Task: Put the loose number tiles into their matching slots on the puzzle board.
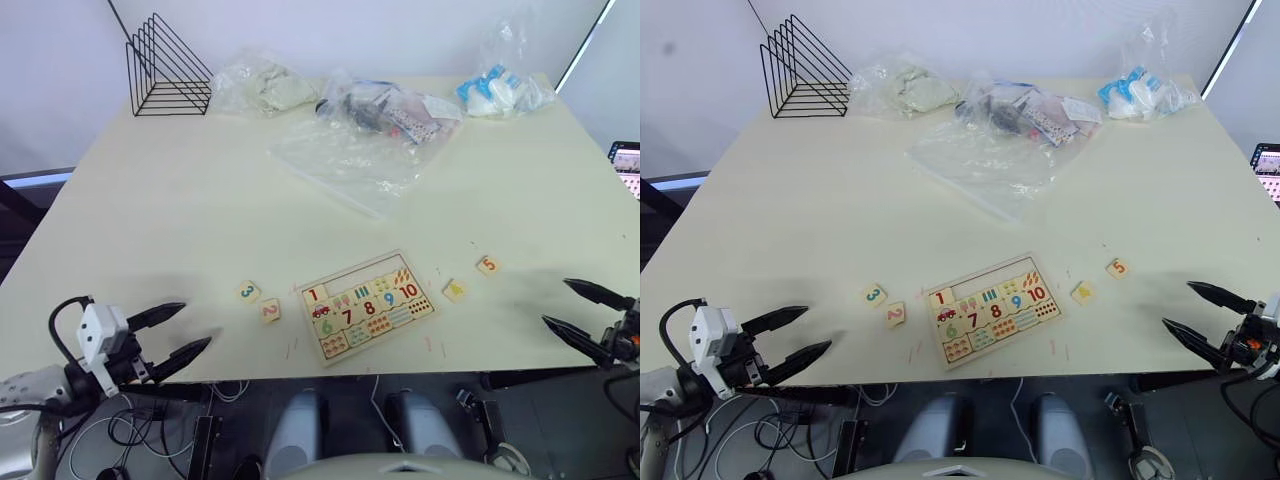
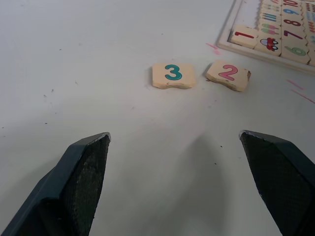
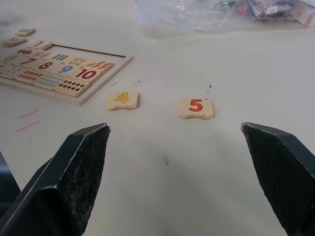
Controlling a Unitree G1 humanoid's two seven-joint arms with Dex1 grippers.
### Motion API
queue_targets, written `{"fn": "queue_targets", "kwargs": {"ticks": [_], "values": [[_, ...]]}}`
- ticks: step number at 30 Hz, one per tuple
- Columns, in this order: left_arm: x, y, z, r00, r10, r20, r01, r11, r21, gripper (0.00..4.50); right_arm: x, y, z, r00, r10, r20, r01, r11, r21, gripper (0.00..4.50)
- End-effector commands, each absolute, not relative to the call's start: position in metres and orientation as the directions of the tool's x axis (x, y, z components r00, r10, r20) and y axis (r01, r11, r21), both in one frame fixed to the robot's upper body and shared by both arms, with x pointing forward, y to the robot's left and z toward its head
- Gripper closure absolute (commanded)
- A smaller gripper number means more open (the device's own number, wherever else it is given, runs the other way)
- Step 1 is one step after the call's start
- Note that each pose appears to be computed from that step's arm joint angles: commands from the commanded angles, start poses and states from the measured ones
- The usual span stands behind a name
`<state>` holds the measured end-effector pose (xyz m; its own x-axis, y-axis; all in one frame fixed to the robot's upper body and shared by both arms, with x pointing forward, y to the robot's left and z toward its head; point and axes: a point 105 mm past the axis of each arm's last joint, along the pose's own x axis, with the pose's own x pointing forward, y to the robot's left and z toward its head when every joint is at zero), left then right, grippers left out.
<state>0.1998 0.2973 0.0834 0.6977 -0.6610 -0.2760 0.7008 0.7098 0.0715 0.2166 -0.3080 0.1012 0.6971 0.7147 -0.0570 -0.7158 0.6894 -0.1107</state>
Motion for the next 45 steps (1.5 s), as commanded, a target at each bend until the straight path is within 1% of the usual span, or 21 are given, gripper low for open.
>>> {"fn": "queue_targets", "kwargs": {"ticks": [1, 11, 20, 26, 31, 37, 42, 45], "values": [[0.199, 0.301, 0.092, 0.711, -0.661, -0.24, 0.695, 0.712, 0.1, 0.03, 0.213, -0.316, 0.112, 0.708, 0.705, -0.044, -0.702, 0.697, -0.146, 0.0], [0.199, 0.306, 0.089, 0.697, -0.675, -0.241, 0.71, 0.698, 0.098, 0.03, 0.212, -0.316, 0.11, 0.704, 0.708, -0.053, -0.706, 0.69, -0.159, 0.0], [0.193, 0.308, 0.086, 0.672, -0.693, -0.26, 0.733, 0.672, 0.103, 0.03, 0.212, -0.309, 0.109, 0.673, 0.738, -0.043, -0.733, 0.659, -0.167, 0.0], [0.194, 0.309, 0.086, 0.665, -0.701, -0.258, 0.741, 0.661, 0.114, 0.03, 0.212, -0.307, 0.11, 0.658, 0.752, -0.04, -0.746, 0.645, -0.165, 0.0], [0.2, 0.305, 0.089, 0.625, -0.731, -0.274, 0.778, 0.613, 0.139, 0.03, 0.213, -0.304, 0.111, 0.65, 0.76, -0.03, -0.752, 0.637, -0.168, 0.0], [0.211, 0.291, 0.102, 0.539, -0.794, -0.282, 0.842, 0.514, 0.164, 0.03, 0.211, -0.299, 0.112, 0.632, 0.775, -0.014, -0.767, 0.622, -0.159, 0.0], [0.22, 0.271, 0.112, 0.456, -0.842, -0.288, 0.89, 0.422, 0.172, 0.03, 0.209, -0.292, 0.111, 0.612, 0.791, -0.003, -0.783, 0.605, -0.148, 0.0], [0.225, 0.25, 0.114, 0.38, -0.873, -0.306, 0.924, 0.34, 0.176, 0.03, 0.209, -0.285, 0.112, 0.595, 0.804, 0.009, -0.795, 0.59, -0.142, 0.0]]}}
